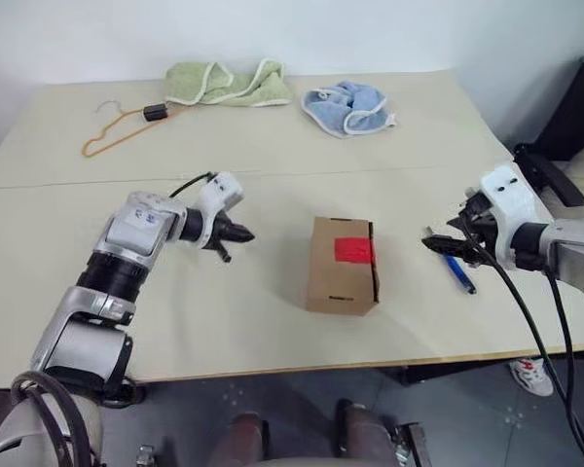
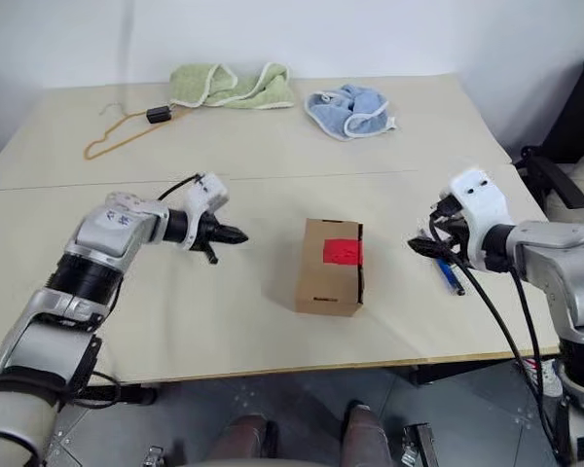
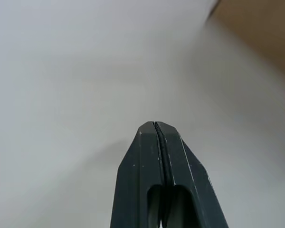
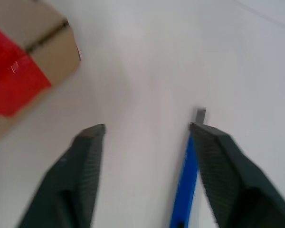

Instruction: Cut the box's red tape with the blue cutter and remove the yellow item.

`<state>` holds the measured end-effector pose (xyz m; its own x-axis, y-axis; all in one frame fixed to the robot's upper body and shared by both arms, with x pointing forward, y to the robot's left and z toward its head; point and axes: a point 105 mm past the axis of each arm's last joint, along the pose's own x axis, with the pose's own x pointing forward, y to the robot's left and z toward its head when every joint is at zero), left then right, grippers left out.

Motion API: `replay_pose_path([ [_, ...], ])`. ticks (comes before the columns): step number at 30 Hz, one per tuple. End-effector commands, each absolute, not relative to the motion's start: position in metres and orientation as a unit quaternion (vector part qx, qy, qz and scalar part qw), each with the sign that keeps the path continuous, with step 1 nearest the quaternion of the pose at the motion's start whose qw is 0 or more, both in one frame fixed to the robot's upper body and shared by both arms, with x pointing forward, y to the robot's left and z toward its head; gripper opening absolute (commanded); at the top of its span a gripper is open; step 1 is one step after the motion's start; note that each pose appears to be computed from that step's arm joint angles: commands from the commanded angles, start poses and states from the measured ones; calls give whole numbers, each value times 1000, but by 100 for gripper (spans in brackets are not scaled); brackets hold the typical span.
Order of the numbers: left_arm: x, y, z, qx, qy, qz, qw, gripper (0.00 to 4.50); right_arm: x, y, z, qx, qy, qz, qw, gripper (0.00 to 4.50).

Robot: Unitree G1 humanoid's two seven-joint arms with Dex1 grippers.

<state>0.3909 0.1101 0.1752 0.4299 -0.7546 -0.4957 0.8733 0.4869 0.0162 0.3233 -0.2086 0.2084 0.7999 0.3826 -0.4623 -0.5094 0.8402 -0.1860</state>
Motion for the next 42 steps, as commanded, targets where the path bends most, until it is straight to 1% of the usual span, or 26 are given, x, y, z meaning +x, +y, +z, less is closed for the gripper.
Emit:
replay_pose_path([
  [1, 375, 69, 208, 101, 159, -563, 805, 0, 322, -191, 223, -130, 197, 235, 943, 447],
  [5, 362, 53, 217, 72, 148, -602, 781, 0, 324, -174, 223, -102, 209, 241, 942, 447],
  [8, 356, 48, 220, 57, 151, -618, 769, 0, 326, -171, 215, -96, 223, 228, 943, 447],
  [11, 356, 44, 211, 53, 163, -618, 767, 0, 327, -168, 208, -87, 228, 223, 944, 447],
  [16, 346, 35, 197, 56, 181, -639, 745, 0, 330, -169, 200, -73, 234, 219, 944, 447],
  [19, 345, 32, 186, 86, 186, -643, 738, 0, 331, -169, 195, -67, 240, 219, 944, 447],
  [24, 344, 25, 179, 94, 193, -647, 731, 0, 330, -165, 190, -68, 244, 225, 941, 447],
  [29, 343, 22, 173, 104, 199, -649, 727, 0, 328, -159, 200, -65, 225, 232, 944, 447],
  [33, 344, 23, 173, 105, 198, -648, 728, 0, 328, -152, 203, -53, 217, 241, 945, 447],
  [42, 346, 23, 174, 103, 200, -644, 732, 0, 326, -148, 191, -48, 233, 242, 941, 447],
])
